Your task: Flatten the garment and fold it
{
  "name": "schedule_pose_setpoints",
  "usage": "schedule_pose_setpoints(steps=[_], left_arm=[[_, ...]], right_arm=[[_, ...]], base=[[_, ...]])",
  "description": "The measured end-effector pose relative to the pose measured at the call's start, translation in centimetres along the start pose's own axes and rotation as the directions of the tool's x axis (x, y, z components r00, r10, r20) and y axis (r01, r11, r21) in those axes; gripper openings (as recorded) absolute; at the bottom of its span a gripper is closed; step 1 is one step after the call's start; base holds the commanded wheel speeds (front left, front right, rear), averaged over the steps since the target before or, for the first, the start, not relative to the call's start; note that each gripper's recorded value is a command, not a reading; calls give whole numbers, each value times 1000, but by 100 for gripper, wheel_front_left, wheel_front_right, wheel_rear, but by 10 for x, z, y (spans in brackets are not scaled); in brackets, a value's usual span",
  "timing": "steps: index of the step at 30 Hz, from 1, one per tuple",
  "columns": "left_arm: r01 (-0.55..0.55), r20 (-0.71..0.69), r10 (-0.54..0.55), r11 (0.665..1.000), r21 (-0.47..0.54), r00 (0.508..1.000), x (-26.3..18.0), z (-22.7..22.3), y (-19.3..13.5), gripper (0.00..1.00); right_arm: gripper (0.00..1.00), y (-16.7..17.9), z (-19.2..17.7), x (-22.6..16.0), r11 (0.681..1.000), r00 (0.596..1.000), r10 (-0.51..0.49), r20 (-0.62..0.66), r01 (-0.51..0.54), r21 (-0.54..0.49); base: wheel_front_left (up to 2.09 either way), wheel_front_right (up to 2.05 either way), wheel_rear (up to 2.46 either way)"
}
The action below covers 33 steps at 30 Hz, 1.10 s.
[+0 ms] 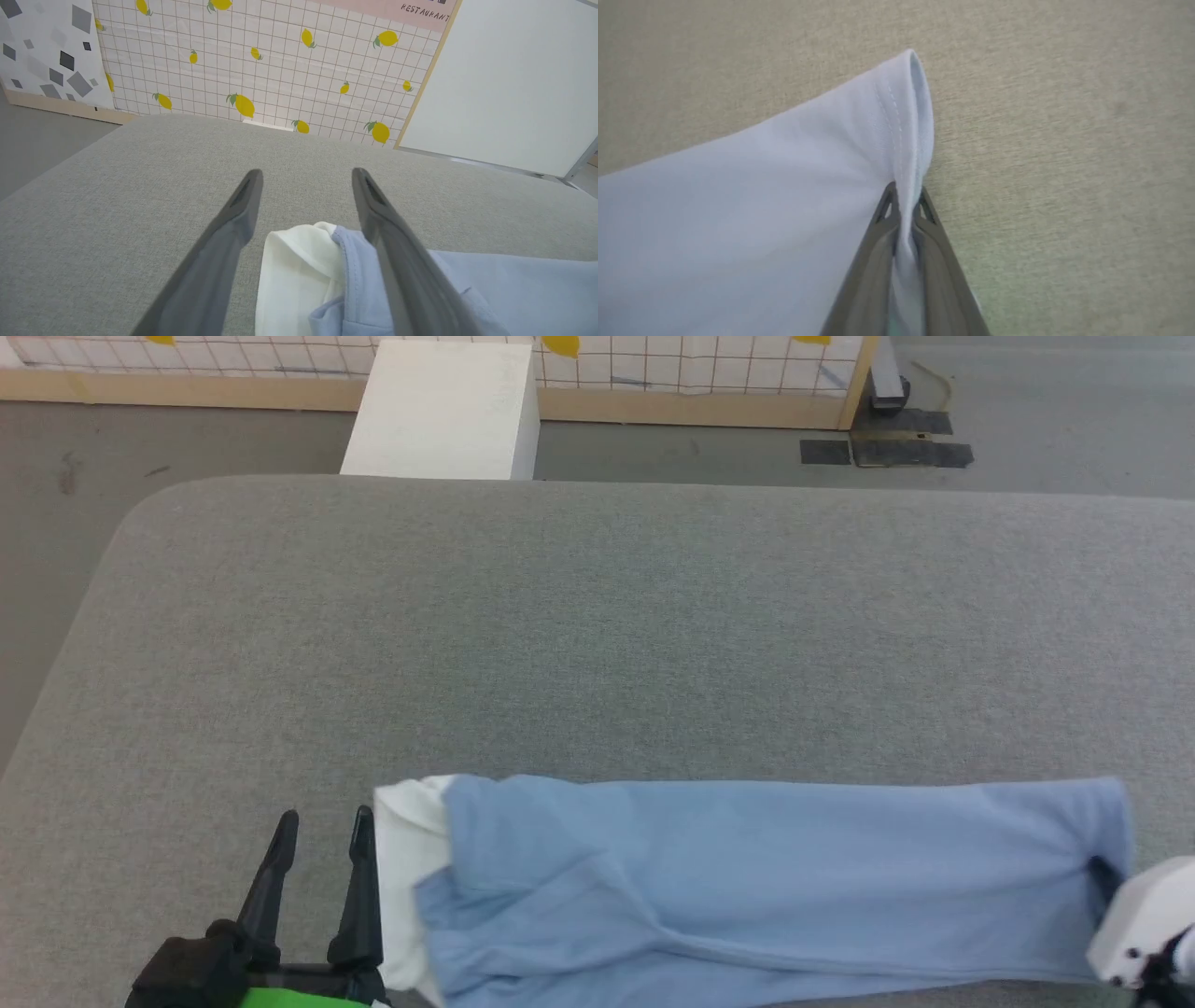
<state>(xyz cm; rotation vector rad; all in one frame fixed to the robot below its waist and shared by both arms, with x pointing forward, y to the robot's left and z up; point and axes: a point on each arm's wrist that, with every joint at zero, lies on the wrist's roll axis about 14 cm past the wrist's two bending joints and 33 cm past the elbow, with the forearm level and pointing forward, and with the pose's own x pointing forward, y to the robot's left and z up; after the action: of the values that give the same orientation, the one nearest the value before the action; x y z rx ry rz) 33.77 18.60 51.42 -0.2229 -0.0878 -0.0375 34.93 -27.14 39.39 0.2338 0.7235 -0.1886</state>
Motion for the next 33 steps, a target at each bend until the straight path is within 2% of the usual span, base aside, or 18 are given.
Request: schedule_pose_setpoints(steps=[4,9,11,14,18,20,23,27,33], left_arm=[[17,-4,-17,1000,-5,1000,5,-2,-5,100],[23,-9,-23,1000,-7,1000,6,-4,-6,100],[19,-10,-19,1000,-5,1000,5,-4,-4,100],[17,-8,-17,1000,-4,1000,4,-3,-4,100],[18,-6,-18,1000,-7,1000,2,-3,-5,100],[14,0,-14,1000,-15,1000,0,-1,-4,100],[8,6,-8,1000,-16,1000,-3,1,-3,100],[2,8,-2,1000,-22,1000,-6,1,-2,100],[-3,13,3,1000,-27,1000,-10,3,-2,100]], right_arm=[[0,-41,16,-8,995,994,-104,35,104,-5],[0,-101,35,-24,962,960,-270,79,273,-25],[0,-112,42,-28,951,949,-301,97,306,-37],[0,-112,46,-29,952,948,-298,110,303,-40],[0,-73,49,-23,981,975,-188,121,193,-28],[0,-33,46,-19,997,992,-75,106,76,-11],[0,23,34,-24,995,994,95,58,-94,-12],[0,84,21,-39,959,960,280,6,-279,-48],[0,162,9,-59,863,870,489,-62,-493,-112]], base=[[0,0,0],[0,0,0],[0,0,0],[0,0,0],[0,0,0],[0,0,0],[0,0,0],[0,0,0],[0,0,0]])
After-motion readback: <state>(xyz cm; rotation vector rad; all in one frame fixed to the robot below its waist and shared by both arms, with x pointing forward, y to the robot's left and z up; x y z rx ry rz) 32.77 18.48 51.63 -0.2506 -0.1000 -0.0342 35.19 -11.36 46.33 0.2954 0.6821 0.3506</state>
